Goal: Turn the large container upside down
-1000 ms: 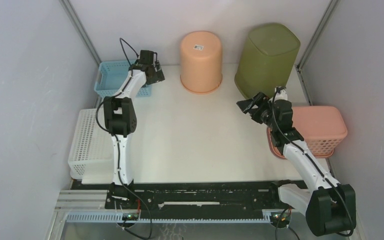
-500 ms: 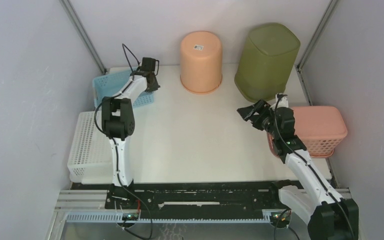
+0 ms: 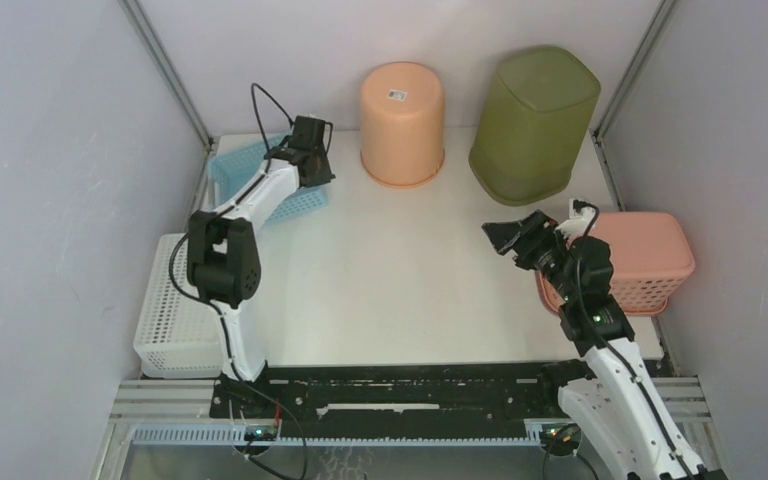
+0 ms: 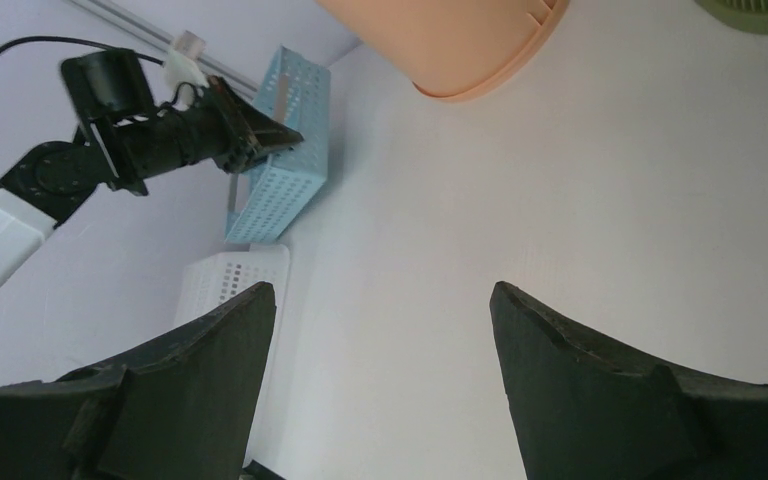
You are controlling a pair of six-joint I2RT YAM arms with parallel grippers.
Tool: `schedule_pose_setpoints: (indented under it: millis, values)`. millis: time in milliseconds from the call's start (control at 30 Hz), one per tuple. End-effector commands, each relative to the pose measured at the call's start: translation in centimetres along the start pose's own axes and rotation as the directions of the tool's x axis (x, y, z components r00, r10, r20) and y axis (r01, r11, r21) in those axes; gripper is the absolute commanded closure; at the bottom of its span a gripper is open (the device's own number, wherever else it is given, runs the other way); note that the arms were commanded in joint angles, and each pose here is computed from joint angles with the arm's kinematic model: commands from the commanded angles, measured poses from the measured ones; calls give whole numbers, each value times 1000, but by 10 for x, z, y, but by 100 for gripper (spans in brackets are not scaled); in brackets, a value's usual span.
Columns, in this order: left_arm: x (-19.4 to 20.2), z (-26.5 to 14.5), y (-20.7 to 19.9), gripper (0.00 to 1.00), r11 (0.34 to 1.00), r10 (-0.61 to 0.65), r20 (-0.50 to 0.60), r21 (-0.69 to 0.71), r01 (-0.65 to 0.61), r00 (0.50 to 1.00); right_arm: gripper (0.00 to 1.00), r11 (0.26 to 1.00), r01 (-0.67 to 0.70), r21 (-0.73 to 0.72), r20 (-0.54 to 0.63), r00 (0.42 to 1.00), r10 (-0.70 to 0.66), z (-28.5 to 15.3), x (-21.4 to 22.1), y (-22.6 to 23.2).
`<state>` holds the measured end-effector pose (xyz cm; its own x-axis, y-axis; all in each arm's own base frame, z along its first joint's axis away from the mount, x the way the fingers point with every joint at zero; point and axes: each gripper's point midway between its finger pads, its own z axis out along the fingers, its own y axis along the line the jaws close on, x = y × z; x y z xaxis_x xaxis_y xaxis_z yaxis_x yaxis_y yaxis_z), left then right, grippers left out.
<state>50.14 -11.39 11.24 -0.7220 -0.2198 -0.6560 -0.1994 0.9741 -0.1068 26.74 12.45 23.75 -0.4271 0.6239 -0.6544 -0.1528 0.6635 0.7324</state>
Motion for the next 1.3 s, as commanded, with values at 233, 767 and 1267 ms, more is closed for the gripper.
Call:
schedule_pose_setpoints:
  millis: [233,767,1267]
  values:
    - [-107,-162,-33,100,950,-138,315,311,35,939,13,999,41,-21,67,997,-39,-38,-16,21]
    - [-71,-313,-96,100,547,-328,184,836,28,927,13,997,78,-22,114,991,-75,-64,-30,36]
    - [-23,-420,-149,100,-200,-381,-255,961,190,889,12,988,155,11,183,971,-155,-102,-54,52]
